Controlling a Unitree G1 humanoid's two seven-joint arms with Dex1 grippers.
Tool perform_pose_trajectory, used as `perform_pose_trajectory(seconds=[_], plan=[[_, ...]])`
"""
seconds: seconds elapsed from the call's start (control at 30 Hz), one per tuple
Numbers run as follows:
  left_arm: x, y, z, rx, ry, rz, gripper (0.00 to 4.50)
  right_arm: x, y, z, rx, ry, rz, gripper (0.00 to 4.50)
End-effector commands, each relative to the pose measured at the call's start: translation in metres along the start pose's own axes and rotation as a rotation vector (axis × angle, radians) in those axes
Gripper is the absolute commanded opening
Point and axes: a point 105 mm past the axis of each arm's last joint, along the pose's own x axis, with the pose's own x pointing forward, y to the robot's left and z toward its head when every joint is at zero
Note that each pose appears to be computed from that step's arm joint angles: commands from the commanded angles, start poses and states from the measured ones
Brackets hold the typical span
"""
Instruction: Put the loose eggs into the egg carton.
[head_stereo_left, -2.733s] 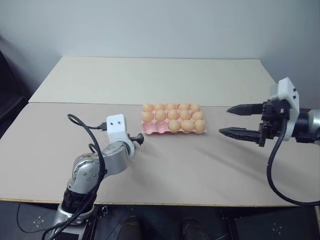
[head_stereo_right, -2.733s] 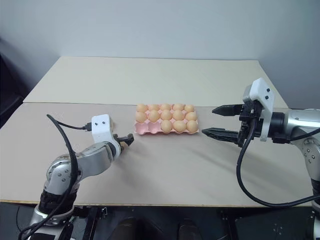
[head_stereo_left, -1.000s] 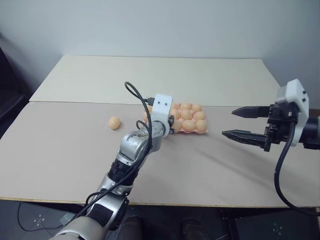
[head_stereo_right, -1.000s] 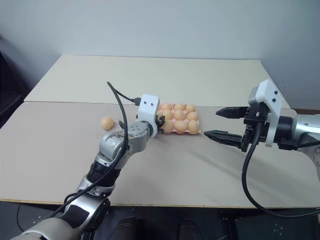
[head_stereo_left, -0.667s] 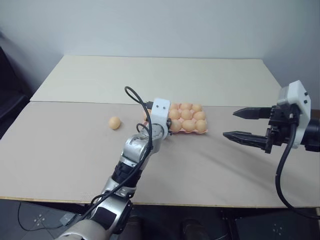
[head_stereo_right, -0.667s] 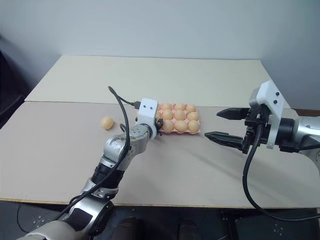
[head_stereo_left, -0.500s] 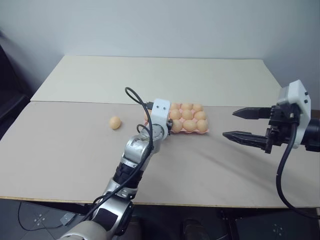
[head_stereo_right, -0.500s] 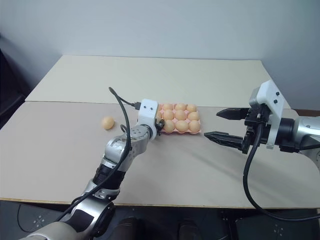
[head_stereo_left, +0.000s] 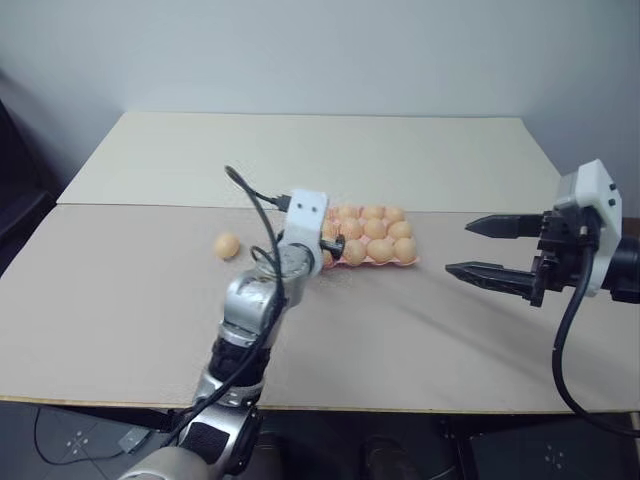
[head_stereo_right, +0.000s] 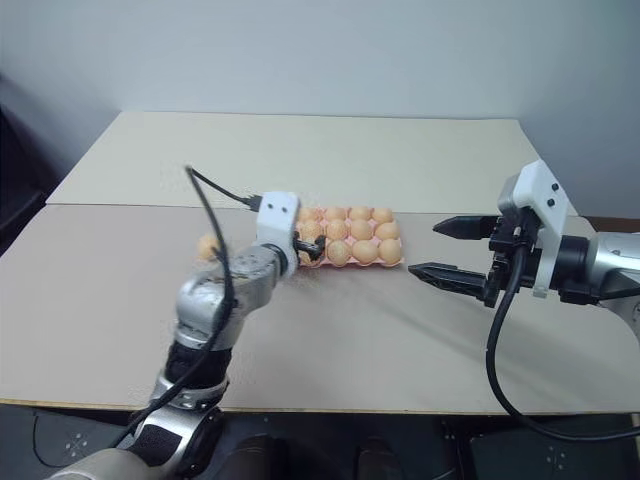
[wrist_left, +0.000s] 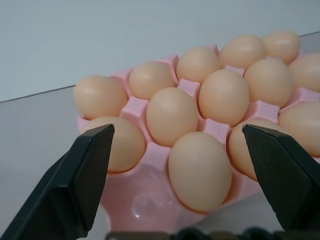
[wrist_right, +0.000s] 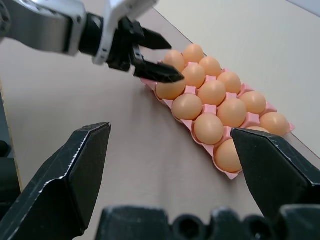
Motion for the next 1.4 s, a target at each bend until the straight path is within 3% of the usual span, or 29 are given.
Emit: perform_pose_trajectory(seconds=[0.03,0.17,0.33,0.63,0.73,1.03,1.4], plan=[[-0.029,0.026,0.021,-0.031,-0.050,0.006,4.47,-0.002,-0.001,0.008,-0.047,-0.012,-0.005,4.50],[-0.063,0.070,0.014,-0.076,-0.008,0.003,4.47,0.001,-0.002,0.007,-0.047,-0.014,0.005,4.50],[-0.101,0.121,-0.012,-0.042,0.097,0.012,4.47,0.009,-0.003,0.006,-0.050,-0.022,0.038,4.50],[-0.137,0.165,0.007,0.008,0.135,-0.059,4.47,0.016,-0.004,0.007,-0.058,-0.033,0.063,4.50],[-0.128,0.175,0.010,0.004,0.136,-0.055,4.47,0.017,-0.003,0.007,-0.059,-0.037,0.066,4.50],[-0.062,0.179,0.002,0.021,0.129,-0.054,4.47,0.017,-0.001,0.009,-0.064,-0.036,0.066,4.50],[-0.018,0.175,-0.011,0.019,0.165,-0.025,4.47,0.013,0.001,0.007,-0.055,-0.024,0.053,4.50]])
